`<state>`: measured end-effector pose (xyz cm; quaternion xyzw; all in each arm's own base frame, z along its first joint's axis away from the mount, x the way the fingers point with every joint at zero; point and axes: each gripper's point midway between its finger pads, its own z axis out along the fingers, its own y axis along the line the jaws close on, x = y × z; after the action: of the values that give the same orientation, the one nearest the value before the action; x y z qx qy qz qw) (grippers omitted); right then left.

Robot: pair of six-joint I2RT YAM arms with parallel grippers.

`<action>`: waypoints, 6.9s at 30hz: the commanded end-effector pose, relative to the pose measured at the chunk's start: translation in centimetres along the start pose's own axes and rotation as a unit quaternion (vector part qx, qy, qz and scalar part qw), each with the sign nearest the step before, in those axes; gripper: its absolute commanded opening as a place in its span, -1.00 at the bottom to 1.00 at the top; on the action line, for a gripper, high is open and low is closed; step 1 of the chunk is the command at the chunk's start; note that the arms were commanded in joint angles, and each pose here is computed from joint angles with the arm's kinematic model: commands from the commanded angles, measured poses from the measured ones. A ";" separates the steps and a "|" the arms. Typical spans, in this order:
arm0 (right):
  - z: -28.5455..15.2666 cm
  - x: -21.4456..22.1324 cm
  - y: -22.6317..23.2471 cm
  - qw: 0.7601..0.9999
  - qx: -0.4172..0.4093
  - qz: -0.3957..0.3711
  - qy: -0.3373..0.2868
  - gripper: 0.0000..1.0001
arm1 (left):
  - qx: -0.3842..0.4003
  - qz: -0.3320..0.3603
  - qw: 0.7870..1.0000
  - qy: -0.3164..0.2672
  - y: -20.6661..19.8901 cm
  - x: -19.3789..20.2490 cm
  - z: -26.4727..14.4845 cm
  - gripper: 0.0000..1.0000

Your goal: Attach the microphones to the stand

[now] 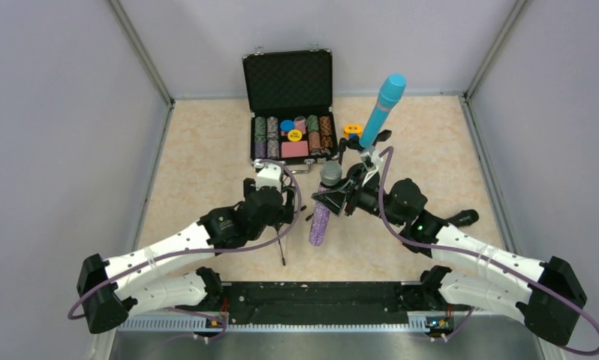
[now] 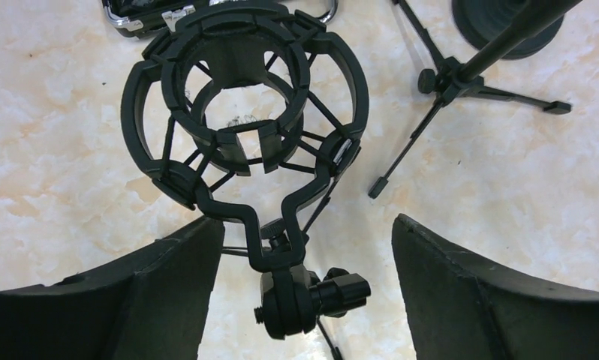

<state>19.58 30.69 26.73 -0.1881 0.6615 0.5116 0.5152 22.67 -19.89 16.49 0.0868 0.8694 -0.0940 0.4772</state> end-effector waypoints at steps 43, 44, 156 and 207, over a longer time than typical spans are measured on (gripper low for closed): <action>3.8 -8.0 4.2 0.992 -0.061 -0.088 -0.066 -1.00 | 0.110 -0.176 0.973 -0.102 4.8 -13.6 -3.2 0.97; 4.0 -8.4 4.5 0.991 -0.064 -0.090 -0.070 -1.00 | 0.107 -0.183 0.972 -0.101 5.2 -13.2 -3.2 0.97; 5.1 -6.6 3.5 0.992 -0.060 -0.101 -0.047 0.98 | 0.239 -0.131 0.960 -0.059 1.9 -6.5 -5.2 0.97; 3.7 -4.4 1.2 0.996 -0.008 -0.086 -0.021 0.98 | -0.019 -0.004 0.991 -0.131 3.2 -10.3 -3.3 -1.00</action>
<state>22.85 33.67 29.73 -0.2447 0.6422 0.4660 0.5572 24.10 -16.99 20.04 0.1088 0.8541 -0.0836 0.5017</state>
